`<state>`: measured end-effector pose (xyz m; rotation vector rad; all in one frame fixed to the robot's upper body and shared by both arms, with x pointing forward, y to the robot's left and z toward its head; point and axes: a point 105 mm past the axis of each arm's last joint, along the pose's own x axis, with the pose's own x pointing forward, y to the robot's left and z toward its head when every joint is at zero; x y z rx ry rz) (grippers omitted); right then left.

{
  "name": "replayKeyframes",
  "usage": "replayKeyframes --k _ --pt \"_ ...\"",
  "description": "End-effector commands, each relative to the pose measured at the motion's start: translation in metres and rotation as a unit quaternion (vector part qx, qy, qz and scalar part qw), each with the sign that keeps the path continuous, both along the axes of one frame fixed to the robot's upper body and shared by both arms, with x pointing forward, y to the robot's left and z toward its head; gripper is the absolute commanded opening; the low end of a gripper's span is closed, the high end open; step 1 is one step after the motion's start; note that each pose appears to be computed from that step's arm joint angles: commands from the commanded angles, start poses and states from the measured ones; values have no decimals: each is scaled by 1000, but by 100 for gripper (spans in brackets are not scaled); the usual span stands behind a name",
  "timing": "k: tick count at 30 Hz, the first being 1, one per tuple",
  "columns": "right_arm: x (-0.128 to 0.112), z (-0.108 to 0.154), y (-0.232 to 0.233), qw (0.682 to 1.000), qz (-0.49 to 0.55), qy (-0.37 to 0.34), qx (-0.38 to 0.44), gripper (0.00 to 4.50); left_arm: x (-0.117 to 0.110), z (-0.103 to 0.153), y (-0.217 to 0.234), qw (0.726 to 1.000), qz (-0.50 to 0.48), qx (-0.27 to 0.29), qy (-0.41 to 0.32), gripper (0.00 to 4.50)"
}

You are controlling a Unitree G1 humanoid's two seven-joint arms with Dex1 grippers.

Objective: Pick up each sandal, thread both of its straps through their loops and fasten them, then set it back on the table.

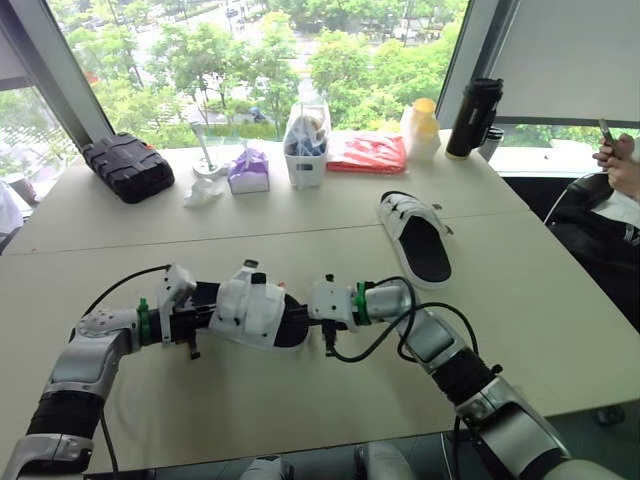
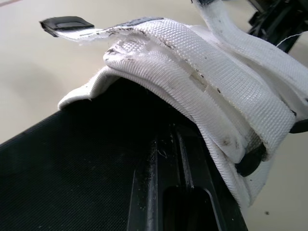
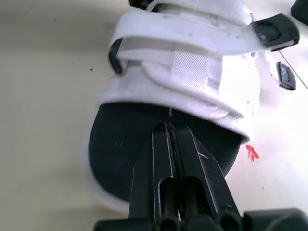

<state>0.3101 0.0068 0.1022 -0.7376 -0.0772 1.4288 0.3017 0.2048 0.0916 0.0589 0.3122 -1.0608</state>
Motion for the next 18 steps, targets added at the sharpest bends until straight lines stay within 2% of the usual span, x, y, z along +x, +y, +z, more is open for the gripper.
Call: replayKeyframes --k 1,8,14,18 --pt "-7 14 9 999 11 -17 25 0 -11 15 -13 999 -44 -23 8 4" --pt "-13 19 3 999 22 -15 17 0 -46 17 -31 991 -98 -37 84 4" --pt "-8 13 -6 1000 15 -15 -2 0 -68 17 -35 987 -105 -27 115 4" --pt "-9 -4 -14 999 16 0 -32 0 -66 11 -27 992 -68 -14 103 4"
